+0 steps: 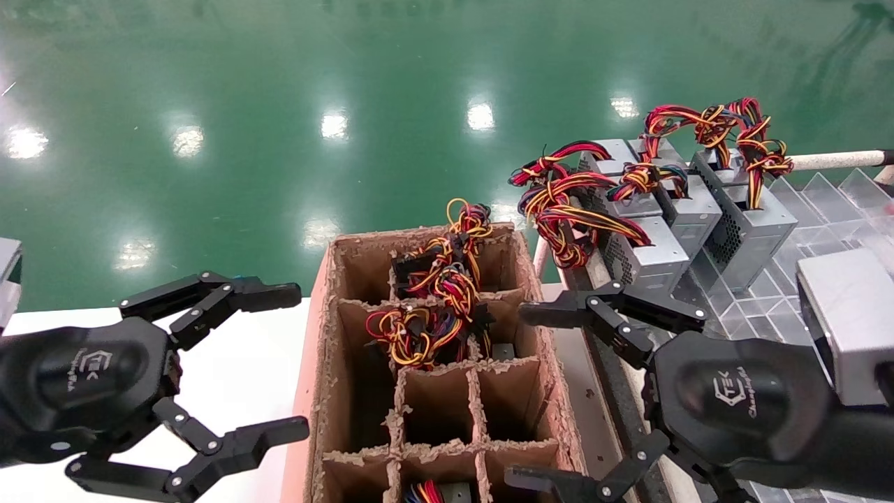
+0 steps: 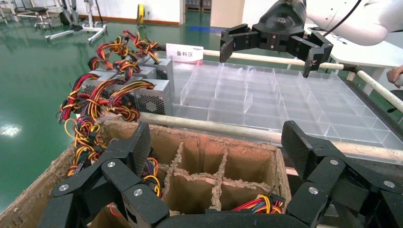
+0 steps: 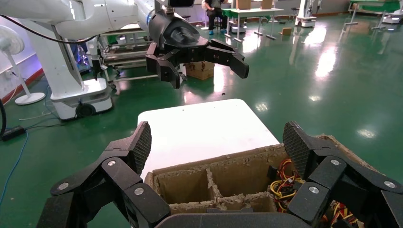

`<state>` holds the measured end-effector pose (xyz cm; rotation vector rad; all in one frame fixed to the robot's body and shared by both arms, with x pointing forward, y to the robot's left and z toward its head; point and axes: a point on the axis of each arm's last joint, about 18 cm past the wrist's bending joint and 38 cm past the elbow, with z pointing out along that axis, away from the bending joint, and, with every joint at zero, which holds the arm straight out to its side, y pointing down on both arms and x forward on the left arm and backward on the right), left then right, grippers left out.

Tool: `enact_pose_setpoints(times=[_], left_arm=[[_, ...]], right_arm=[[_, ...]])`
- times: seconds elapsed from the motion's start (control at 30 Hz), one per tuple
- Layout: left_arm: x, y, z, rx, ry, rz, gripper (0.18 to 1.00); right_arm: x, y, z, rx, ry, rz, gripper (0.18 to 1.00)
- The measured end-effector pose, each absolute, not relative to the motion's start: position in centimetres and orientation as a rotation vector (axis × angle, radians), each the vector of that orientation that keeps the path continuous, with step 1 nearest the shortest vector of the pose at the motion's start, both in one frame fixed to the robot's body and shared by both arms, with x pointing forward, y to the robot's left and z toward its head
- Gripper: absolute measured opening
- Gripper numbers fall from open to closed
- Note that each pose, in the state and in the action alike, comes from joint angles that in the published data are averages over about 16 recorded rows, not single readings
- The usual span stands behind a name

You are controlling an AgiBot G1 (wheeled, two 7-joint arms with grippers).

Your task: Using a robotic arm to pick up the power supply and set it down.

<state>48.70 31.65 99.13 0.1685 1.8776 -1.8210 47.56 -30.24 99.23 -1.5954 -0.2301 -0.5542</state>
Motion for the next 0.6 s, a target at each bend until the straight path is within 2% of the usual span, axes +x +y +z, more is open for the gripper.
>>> enact_pose_setpoints(times=[0.6], left_arm=[[48.70,31.65,99.13,0.169,1.878,-1.821,1.001]], right_arm=[[47.57,-30.24,99.24,-1.595,-0.230,-0.555,1.000]])
